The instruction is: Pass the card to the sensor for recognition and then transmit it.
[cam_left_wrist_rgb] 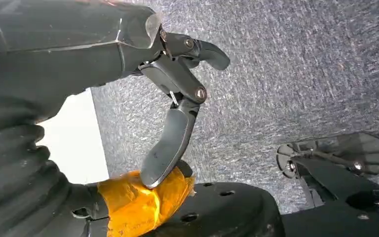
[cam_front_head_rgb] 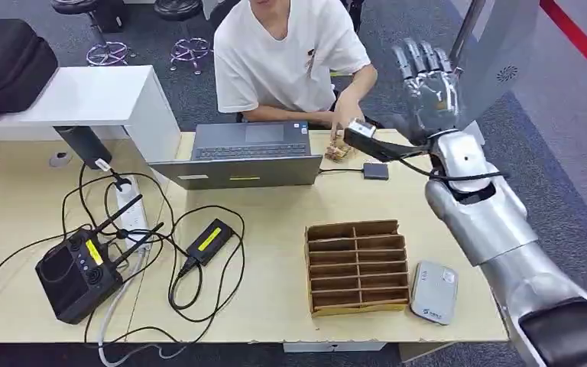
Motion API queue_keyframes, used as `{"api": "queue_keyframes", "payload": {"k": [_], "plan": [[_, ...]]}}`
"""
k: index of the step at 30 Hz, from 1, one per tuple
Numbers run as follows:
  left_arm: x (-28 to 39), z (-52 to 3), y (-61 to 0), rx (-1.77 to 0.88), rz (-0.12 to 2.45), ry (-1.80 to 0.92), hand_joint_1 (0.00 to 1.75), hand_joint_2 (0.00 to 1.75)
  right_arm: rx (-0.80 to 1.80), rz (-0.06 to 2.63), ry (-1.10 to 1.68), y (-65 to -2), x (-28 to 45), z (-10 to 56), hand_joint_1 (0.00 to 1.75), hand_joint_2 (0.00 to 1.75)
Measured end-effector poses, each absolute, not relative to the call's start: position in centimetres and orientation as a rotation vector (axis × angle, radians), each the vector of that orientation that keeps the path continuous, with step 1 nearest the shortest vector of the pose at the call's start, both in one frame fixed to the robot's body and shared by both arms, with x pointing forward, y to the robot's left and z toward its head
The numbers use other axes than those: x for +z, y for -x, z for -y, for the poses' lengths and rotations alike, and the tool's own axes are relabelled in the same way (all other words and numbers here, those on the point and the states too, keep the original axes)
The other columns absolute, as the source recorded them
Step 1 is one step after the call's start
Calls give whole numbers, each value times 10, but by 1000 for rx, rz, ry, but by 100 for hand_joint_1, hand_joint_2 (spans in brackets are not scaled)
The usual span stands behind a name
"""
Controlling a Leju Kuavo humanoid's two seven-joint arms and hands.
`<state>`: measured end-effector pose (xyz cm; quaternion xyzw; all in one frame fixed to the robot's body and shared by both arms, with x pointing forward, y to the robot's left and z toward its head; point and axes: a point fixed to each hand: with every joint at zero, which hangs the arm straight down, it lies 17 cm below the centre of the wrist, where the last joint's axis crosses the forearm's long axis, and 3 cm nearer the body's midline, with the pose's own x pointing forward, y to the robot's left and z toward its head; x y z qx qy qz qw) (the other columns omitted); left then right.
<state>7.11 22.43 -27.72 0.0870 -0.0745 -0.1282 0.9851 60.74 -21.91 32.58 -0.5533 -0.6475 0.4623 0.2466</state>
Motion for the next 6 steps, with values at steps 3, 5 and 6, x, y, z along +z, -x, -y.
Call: {"api": "queue_keyframes", "payload": {"k": [3,5,6], "plan": [[-277,-225,-70,-250,146,-176,0,175,1226,1607,1611,-622,320,290,0,175],[-277,-226,-70,-248,142,-178,0,175,1205,1490,1666,-627,316,339,0,175],[-278,-226,-69,-245,137,-179,0,175,1190,1430,1699,-628,316,364,0,175]]}}
